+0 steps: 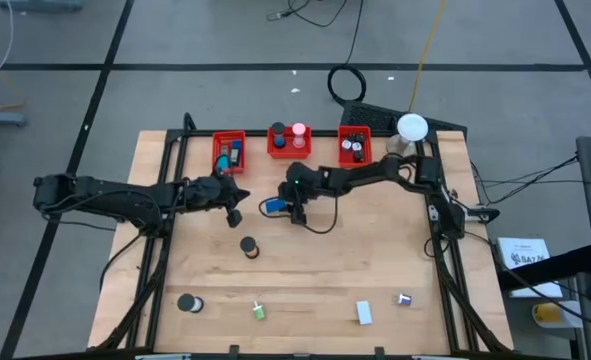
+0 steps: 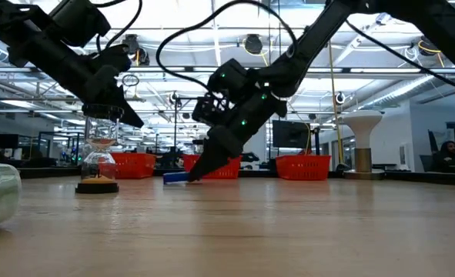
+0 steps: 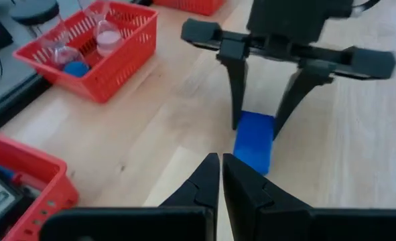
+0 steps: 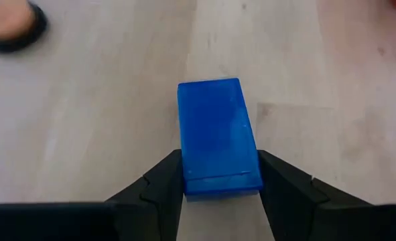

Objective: Pick & Place Office items
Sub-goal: Put the blue timer into the left orange basket

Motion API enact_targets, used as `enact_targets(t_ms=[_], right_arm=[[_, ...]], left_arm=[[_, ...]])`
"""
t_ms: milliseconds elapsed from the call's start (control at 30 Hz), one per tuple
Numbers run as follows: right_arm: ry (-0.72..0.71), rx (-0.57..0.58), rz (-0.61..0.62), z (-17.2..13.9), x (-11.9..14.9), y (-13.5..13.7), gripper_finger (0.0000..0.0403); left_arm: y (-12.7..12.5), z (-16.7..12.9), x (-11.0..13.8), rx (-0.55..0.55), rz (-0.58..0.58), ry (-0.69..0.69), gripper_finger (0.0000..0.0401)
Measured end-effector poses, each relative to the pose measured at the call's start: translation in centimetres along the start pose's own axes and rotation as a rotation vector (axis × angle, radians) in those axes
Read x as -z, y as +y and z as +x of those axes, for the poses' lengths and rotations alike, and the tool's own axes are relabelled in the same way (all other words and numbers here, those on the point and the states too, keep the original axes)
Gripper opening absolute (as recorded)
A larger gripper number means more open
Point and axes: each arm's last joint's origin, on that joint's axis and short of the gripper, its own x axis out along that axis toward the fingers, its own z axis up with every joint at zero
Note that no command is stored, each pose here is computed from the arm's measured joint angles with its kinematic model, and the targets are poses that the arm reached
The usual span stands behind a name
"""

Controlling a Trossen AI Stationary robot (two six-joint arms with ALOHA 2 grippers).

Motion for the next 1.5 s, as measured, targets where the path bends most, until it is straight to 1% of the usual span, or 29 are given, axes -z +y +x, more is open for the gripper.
enact_targets(t_ms=[100,200,367,400,500,600,667,733,767,867,1033,1100,1133,1200,1300,1367,1433,1500], right_arm=[[-0.002,-0.003,-0.031,0.2,0.1,-0.1,0.0156],[0.005,0.007,-0.081,0.7,0.3,0.3,0.0172],[0.028,0.107,-0.122,0.8,-0.2,1.2,0.0212],[0.033,0.125,-0.126,0.5,-0.4,1.4,0.0219],[0.023,0.125,-0.150,-1.1,-1.7,1.9,0.0234],[0.014,0.121,-0.204,-3.5,-3.3,2.6,0.0238],[0.011,0.119,-0.221,-4.5,-3.3,2.9,0.0227],[0.018,0.115,-0.202,-5.4,-2.6,3.2,0.0203],[0.024,0.114,-0.182,-5.7,-2.0,3.4,0.0187],[-0.026,0.134,-0.150,-6.7,-0.5,3.8,0.0131],[-0.110,0.146,-0.078,-8.8,2.2,4.9,0.0035],[-0.145,0.152,-0.062,-9.9,3.2,5.3,0.0009],[-0.164,0.156,-0.065,-10.4,3.6,5.5,0.0006],[-0.194,0.161,-0.063,-11.6,4.2,5.9,0.0013],[-0.264,0.179,-0.050,-13.1,4.8,6.0,0.0021],[-0.312,0.192,-0.055,-13.9,4.9,6.1,0.0019],[-0.328,0.197,-0.057,-14.5,5.2,6.2,0.0014],[-0.335,0.200,-0.058,-14.8,5.4,6.2,0.0006]], left_arm=[[0.0,0.0,0.1,-0.001,-0.014,0.010,0.0021],[0.0,0.0,0.2,-0.002,-0.022,0.017,0.0021],[0.0,0.0,0.1,-0.001,-0.023,0.015,0.0021],[0.0,0.0,0.1,-0.001,-0.023,0.013,0.0021],[0.0,0.0,0.1,0.004,-0.031,0.012,0.0021],[-0.2,0.0,0.0,0.054,-0.035,0.007,0.0021],[-0.3,0.0,-0.2,0.084,-0.047,-0.009,0.0021],[-0.3,0.0,-0.4,0.099,-0.073,-0.029,0.0021],[-0.4,0.0,-0.5,0.107,-0.084,-0.038,0.0021],[-0.5,-0.1,-0.9,0.123,-0.103,-0.078,0.0021],[-0.7,-0.3,-2.4,0.194,-0.134,-0.226,0.0021],[-0.7,-0.4,-2.6,0.198,-0.151,-0.239,0.0021],[-0.7,-0.3,-2.5,0.187,-0.155,-0.234,0.0021],[-0.7,0.1,-2.1,0.152,-0.153,-0.203,0.0021],[-0.6,0.8,-1.7,0.078,-0.158,-0.164,0.0022],[-0.8,1.4,-1.9,0.074,-0.138,-0.121,0.0022],[-1.1,2.0,-2.1,0.098,-0.123,-0.069,0.0024],[-1.4,2.9,-2.8,0.118,-0.110,-0.038,0.0034]])
